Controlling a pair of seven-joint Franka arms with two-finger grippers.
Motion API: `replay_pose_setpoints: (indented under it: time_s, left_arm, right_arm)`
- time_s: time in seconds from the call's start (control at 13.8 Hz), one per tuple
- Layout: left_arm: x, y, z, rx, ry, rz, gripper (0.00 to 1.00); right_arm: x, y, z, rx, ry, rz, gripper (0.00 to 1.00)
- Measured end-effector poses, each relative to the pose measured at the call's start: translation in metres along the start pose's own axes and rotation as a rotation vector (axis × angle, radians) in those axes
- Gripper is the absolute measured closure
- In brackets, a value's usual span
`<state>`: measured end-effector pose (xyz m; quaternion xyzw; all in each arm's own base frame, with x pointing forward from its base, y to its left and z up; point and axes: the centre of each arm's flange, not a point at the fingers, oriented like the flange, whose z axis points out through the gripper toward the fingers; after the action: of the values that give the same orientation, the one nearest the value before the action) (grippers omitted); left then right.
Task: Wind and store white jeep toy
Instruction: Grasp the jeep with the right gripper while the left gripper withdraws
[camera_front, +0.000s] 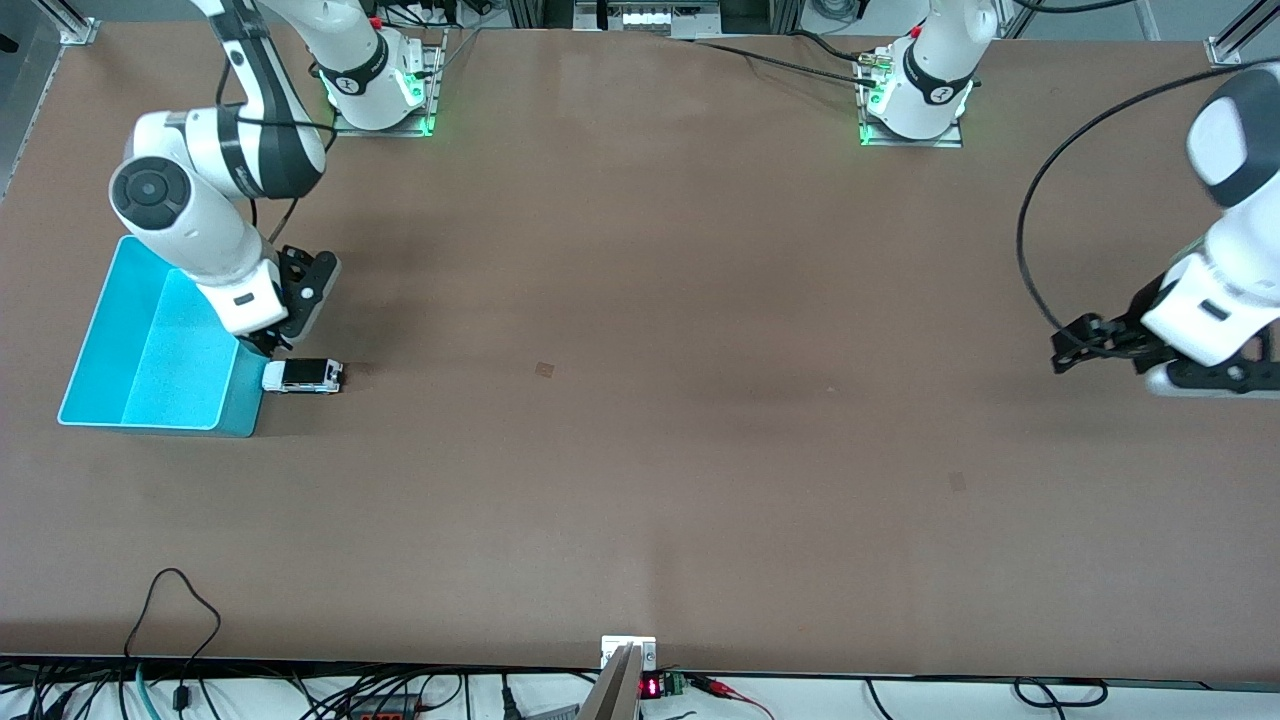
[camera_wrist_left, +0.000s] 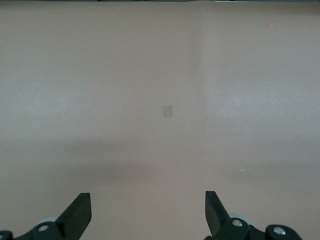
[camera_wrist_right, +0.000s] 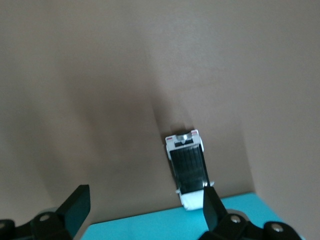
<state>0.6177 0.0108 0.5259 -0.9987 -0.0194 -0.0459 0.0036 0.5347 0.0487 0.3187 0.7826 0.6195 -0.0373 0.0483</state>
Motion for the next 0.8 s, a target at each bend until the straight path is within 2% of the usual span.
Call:
replay_pose_setpoints:
  time_s: [0.22, 0.36, 0.51, 0.8]
  left_arm:
    - [-0.007, 0.000, -0.031, 0.003, -0.031, -0.040, 0.00]
    - [-0.014, 0.005, -0.047, 0.003, -0.027, -0.035, 0.00]
    - [-0.017, 0.006, -0.054, 0.003, -0.025, -0.027, 0.00]
    - [-0.021, 0.006, -0.056, 0.004, -0.039, -0.017, 0.00]
  right_arm:
    - [-0.006, 0.007, 0.027, -0.001, 0.001, -0.088, 0.00]
    - [-0.020, 0.015, 0.049, -0.005, 0.003, -0.142, 0.00]
    - [-0.035, 0.021, 0.067, -0.011, 0.007, -0.178, 0.00]
    - [-0.035, 0.029, 0.087, -0.040, 0.035, -0.273, 0.00]
